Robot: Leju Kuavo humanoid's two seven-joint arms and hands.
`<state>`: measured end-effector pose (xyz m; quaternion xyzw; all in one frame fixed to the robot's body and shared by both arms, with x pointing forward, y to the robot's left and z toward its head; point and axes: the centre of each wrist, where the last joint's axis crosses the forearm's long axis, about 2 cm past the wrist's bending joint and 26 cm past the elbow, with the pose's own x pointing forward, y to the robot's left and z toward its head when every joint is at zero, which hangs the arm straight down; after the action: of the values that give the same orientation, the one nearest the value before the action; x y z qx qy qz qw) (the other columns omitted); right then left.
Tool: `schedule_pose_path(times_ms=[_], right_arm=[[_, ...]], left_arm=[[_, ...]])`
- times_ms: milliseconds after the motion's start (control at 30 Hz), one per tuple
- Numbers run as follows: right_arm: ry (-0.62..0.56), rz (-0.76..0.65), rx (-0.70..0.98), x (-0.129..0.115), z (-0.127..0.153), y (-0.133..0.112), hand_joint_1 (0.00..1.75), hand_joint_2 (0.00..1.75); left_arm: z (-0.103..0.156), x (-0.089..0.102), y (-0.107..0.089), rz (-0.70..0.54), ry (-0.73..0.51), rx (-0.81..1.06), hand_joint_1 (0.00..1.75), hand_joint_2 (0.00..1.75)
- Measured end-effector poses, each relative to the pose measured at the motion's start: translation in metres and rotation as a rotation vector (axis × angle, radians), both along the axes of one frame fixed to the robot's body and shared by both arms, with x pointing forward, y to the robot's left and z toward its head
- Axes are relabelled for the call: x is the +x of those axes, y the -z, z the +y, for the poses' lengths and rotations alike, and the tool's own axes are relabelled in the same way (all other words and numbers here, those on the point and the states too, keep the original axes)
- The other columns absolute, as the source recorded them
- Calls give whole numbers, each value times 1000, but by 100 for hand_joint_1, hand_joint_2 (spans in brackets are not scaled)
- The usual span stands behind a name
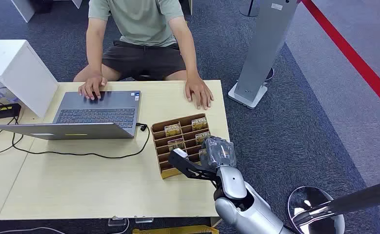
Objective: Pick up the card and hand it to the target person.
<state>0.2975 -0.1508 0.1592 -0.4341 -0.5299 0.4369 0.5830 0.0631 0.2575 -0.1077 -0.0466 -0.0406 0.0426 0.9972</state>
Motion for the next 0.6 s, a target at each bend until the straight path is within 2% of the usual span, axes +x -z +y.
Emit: schedule_pose_path(times_ms=[267, 600], right_arm=[[1, 12, -3, 0, -1, 3, 85, 175], [0, 22, -8, 1, -1, 7, 89, 175]], left_arm=[[0, 0, 0, 3, -1, 2, 0, 0], [0, 0, 0, 6, -1, 2, 0, 0]])
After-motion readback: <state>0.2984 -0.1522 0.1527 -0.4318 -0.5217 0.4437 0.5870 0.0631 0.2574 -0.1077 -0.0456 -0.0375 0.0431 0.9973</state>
